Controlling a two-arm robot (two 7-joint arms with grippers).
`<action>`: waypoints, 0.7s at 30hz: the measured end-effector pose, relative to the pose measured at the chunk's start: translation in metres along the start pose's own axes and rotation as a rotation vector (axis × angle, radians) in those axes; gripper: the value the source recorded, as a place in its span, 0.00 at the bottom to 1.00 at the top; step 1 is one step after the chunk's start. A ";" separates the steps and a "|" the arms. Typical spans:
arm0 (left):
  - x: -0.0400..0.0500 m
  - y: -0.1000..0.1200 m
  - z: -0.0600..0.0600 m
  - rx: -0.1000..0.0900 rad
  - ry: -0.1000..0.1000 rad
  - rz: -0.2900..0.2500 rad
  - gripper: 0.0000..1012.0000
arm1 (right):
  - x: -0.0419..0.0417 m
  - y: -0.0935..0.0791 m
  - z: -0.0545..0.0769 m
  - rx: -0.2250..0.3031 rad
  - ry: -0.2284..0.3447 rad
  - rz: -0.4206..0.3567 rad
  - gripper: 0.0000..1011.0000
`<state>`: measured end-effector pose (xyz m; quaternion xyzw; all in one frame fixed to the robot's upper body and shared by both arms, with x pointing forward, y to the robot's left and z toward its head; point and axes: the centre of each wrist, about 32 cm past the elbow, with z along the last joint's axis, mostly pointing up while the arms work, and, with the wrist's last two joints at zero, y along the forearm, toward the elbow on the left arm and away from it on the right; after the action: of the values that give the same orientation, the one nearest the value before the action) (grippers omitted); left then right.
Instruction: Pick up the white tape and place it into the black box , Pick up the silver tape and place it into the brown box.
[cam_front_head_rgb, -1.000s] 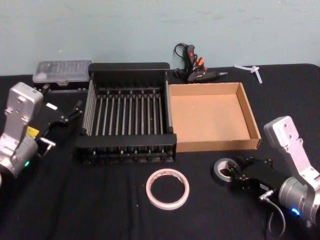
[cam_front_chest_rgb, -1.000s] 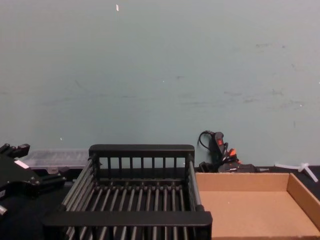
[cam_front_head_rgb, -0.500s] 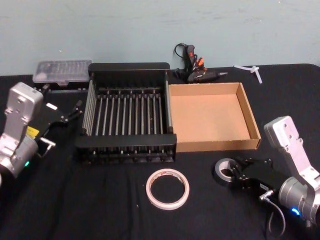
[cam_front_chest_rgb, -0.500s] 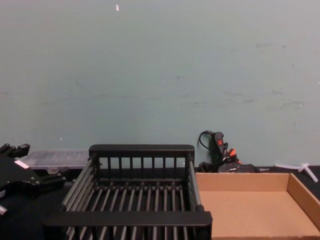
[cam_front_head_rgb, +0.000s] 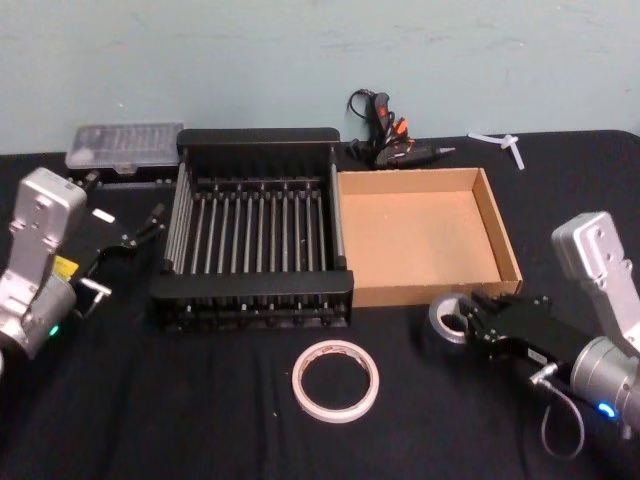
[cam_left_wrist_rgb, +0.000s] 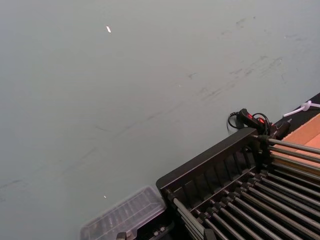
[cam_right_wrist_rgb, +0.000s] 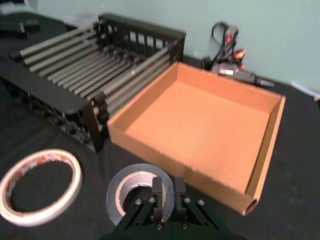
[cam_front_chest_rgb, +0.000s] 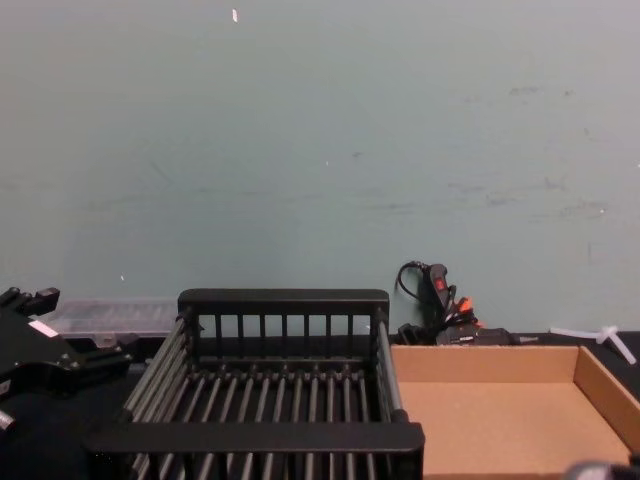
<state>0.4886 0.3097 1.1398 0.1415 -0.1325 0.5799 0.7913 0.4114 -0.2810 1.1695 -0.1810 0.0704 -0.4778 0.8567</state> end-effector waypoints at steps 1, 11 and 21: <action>0.0000 0.000 0.000 0.000 0.000 0.000 0.99 | 0.0003 -0.001 0.002 0.007 0.000 0.001 0.15; 0.0000 0.000 0.000 0.000 0.000 0.000 0.99 | 0.0053 0.004 0.022 0.082 -0.003 -0.019 0.15; 0.0000 0.000 0.000 0.000 0.000 0.000 0.99 | 0.0089 0.028 0.038 0.122 0.017 -0.069 0.14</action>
<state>0.4886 0.3097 1.1398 0.1415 -0.1324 0.5799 0.7913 0.4499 -0.2657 1.1947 -0.1268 0.0421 -0.5122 0.8484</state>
